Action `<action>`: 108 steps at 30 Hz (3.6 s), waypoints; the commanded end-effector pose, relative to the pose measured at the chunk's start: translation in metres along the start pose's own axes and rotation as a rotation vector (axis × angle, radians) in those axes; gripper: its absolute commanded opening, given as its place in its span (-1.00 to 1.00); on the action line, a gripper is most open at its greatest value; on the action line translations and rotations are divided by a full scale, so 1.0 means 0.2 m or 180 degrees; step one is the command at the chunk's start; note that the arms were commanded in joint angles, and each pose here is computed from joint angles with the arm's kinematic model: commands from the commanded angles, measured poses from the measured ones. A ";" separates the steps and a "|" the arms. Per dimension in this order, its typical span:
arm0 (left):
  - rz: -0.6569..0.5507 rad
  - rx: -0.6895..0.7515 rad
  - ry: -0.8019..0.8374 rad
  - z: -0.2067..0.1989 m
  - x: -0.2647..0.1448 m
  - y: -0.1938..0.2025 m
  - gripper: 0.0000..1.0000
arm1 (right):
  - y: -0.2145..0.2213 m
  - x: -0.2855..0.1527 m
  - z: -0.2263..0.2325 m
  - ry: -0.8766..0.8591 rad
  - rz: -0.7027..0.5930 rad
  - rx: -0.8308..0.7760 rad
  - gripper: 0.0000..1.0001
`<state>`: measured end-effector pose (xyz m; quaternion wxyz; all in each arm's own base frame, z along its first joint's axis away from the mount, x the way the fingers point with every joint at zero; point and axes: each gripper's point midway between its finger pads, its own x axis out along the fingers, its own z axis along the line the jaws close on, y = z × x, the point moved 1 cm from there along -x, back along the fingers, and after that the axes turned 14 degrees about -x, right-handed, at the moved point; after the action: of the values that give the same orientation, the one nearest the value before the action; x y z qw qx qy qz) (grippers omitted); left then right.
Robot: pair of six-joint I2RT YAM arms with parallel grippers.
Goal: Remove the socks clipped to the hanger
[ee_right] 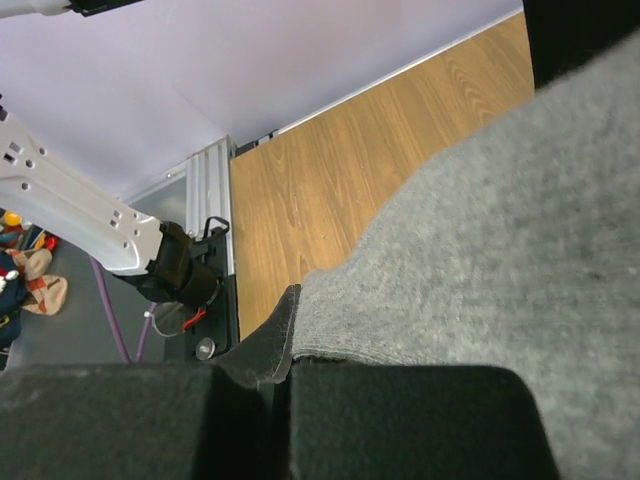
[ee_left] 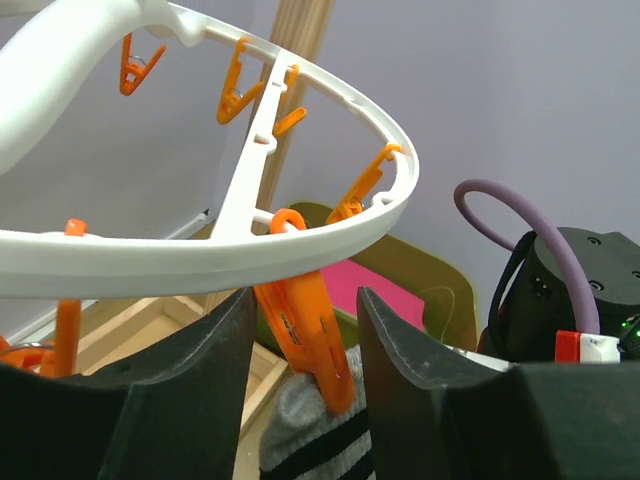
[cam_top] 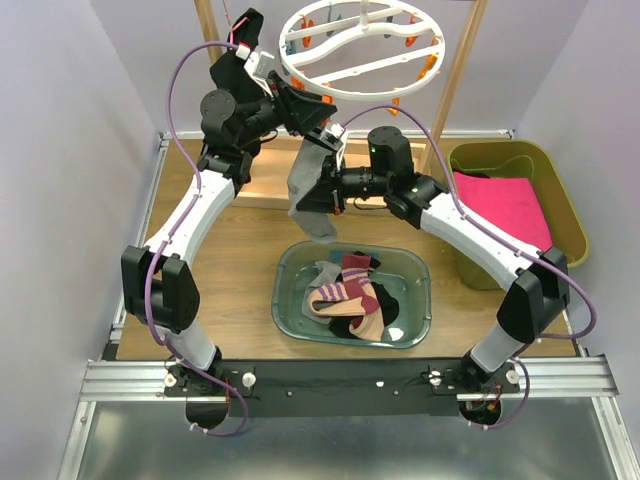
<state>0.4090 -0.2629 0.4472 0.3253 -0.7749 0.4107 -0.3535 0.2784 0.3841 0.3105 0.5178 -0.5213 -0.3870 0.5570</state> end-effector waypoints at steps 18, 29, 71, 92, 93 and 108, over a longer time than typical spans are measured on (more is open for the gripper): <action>-0.0117 0.0111 0.0116 -0.12 0.05 -0.05 -1.00 | 0.25 -0.21 0.11 0.0333 0.0206 0.0158 -0.99; -0.0070 0.0289 -0.0329 -0.01 0.05 -0.03 -1.00 | 0.38 -0.45 0.22 0.0831 0.0354 0.0347 -0.99; -0.0156 0.0925 -0.1565 0.08 0.05 -0.11 0.78 | 0.87 -0.66 0.31 0.1690 0.0080 0.1610 -0.71; -0.0220 0.0803 -0.2089 -0.08 -0.39 0.07 0.78 | 0.90 -0.79 0.21 0.2396 0.0271 0.1695 1.00; -0.0238 0.0773 -0.2008 -0.12 -0.38 0.09 0.78 | 0.89 -0.81 0.20 0.2472 0.0269 0.1736 1.00; -0.0023 -0.0302 -0.0571 -0.55 -0.53 0.82 0.76 | 0.78 -0.87 0.14 0.2845 -0.0203 0.1884 1.00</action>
<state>0.2494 -0.2490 0.3522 0.4150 -0.8167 0.3412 -0.2106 0.2036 0.1929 0.1788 0.7467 -0.5450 0.0284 0.3803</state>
